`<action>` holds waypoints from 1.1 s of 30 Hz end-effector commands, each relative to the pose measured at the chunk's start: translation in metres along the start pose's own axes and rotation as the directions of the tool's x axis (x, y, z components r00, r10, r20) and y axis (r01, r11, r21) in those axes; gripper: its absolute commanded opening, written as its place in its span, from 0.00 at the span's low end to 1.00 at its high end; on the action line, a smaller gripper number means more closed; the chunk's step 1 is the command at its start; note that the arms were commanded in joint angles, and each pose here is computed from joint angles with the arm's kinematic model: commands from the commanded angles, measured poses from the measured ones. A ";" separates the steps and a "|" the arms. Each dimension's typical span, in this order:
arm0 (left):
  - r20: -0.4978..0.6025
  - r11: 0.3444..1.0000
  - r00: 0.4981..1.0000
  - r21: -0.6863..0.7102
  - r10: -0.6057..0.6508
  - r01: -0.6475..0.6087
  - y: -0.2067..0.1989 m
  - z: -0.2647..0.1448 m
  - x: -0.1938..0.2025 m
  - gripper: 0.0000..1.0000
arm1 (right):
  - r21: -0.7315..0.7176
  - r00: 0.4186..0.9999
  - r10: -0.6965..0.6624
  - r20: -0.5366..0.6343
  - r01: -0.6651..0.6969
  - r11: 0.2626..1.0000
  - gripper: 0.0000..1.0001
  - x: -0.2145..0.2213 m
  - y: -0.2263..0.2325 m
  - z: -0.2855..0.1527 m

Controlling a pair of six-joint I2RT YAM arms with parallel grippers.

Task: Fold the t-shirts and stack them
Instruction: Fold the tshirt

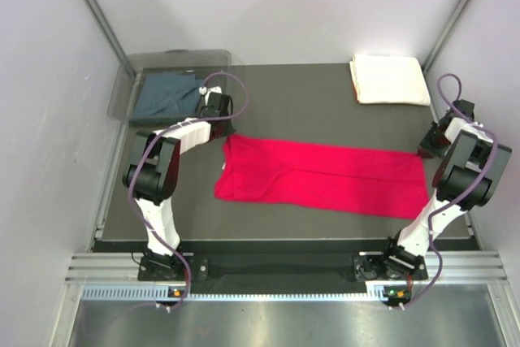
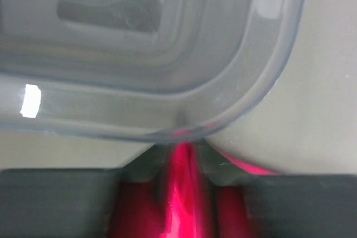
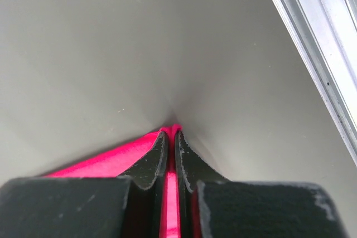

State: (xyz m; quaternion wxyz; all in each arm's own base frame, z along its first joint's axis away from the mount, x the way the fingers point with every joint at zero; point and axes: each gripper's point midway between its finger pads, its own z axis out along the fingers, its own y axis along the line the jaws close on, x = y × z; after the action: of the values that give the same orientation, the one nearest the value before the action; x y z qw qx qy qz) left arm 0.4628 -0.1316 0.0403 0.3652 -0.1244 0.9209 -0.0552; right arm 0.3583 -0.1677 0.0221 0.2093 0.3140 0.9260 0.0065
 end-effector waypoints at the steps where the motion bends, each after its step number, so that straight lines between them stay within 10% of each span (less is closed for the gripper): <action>1: 0.141 1.000 0.990 0.004 -0.007 0.007 -0.005 -0.013 -0.044 0.34 | 0.098 0.999 0.000 0.033 -0.003 0.995 0.03 -0.008 -0.021 0.002; 5: 0.193 0.999 0.981 0.011 0.033 -0.036 -0.007 -0.058 -0.071 0.59 | 0.172 0.999 -0.007 0.047 -0.001 0.985 0.31 -0.019 -0.022 -0.020; 14: 0.034 0.957 0.998 0.284 0.049 -0.057 -0.038 -0.143 -0.025 0.49 | 0.233 0.988 -0.041 0.146 0.006 0.972 0.66 -0.035 0.009 -0.076; 22: -0.070 0.882 0.996 0.470 0.051 -0.012 -0.074 -0.146 -0.002 0.45 | -0.022 0.956 -0.220 0.193 0.228 0.973 0.68 -0.012 0.129 -0.112; 28: -0.159 0.916 0.986 0.400 0.051 0.017 -0.067 -0.095 0.021 0.40 | -0.529 0.931 -0.340 0.132 0.356 0.770 0.62 0.104 0.255 -0.144; 33: -0.187 0.958 0.975 0.280 0.124 -0.068 -0.040 -0.056 0.037 0.40 | -0.666 0.881 -0.473 -0.002 0.352 0.657 0.54 0.195 0.276 -0.157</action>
State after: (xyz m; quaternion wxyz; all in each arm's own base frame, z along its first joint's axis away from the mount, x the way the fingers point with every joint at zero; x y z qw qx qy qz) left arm 0.3813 -0.1897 0.0606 0.2531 -0.0362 0.9444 -0.2068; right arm 0.3388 0.1410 0.1138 0.2362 0.0340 0.9460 0.2194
